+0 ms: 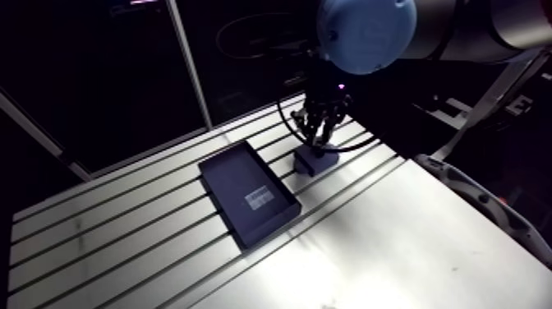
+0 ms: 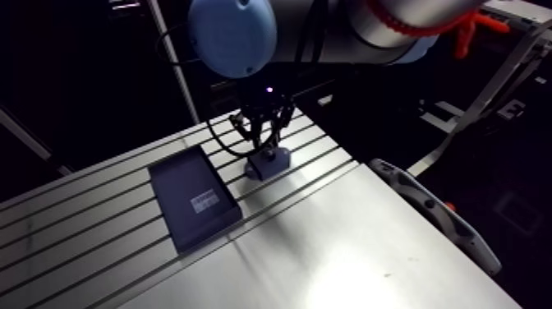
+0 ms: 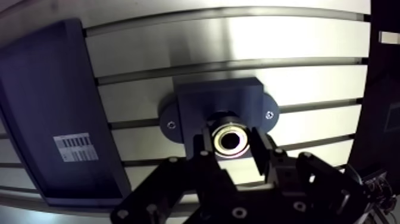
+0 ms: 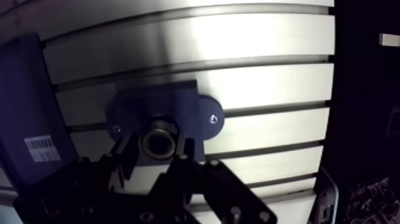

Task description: Pick up the bearing and press it into the housing until flush.

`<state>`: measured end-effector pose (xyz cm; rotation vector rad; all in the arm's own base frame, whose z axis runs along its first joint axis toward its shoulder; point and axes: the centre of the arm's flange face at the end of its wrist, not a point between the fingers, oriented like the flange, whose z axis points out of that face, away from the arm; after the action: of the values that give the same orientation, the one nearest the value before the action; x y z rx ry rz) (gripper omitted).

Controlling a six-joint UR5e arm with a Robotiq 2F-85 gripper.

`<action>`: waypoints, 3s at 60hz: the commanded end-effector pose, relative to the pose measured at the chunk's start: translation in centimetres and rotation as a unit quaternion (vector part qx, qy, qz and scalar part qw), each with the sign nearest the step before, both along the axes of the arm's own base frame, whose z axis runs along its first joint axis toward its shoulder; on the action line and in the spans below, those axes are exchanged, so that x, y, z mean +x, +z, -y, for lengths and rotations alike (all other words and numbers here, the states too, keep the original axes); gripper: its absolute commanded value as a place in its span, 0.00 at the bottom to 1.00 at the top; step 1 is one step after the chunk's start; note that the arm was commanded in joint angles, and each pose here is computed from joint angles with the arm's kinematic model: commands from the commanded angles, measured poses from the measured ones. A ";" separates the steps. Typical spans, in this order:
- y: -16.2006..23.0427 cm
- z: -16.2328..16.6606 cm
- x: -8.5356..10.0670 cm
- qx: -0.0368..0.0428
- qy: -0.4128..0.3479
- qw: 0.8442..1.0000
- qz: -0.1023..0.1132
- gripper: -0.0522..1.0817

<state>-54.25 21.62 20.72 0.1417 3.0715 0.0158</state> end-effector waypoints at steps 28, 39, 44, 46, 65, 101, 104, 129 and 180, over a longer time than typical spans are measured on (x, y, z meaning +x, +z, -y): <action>-1.0 -0.1 -0.1 -0.004 0.000 1.000 0.007 0.65; -1.4 -0.1 -0.2 -0.005 0.000 1.000 0.010 0.65; -1.4 -0.1 -0.2 -0.005 0.000 1.000 0.010 0.65; -1.4 -0.1 -0.2 -0.006 0.000 1.000 0.010 0.65; -1.3 -0.1 -0.3 -0.005 0.000 1.000 0.009 0.65; -1.5 0.0 -0.2 -0.006 0.000 1.000 0.011 0.65; -1.4 0.0 -0.2 -0.005 0.000 1.000 0.010 0.65; -1.5 0.0 -0.2 -0.006 0.000 1.000 0.011 0.65; -1.9 0.0 -0.2 -0.007 -0.002 1.000 0.013 0.65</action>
<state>-54.48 21.60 18.69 0.1433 3.0430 -0.0055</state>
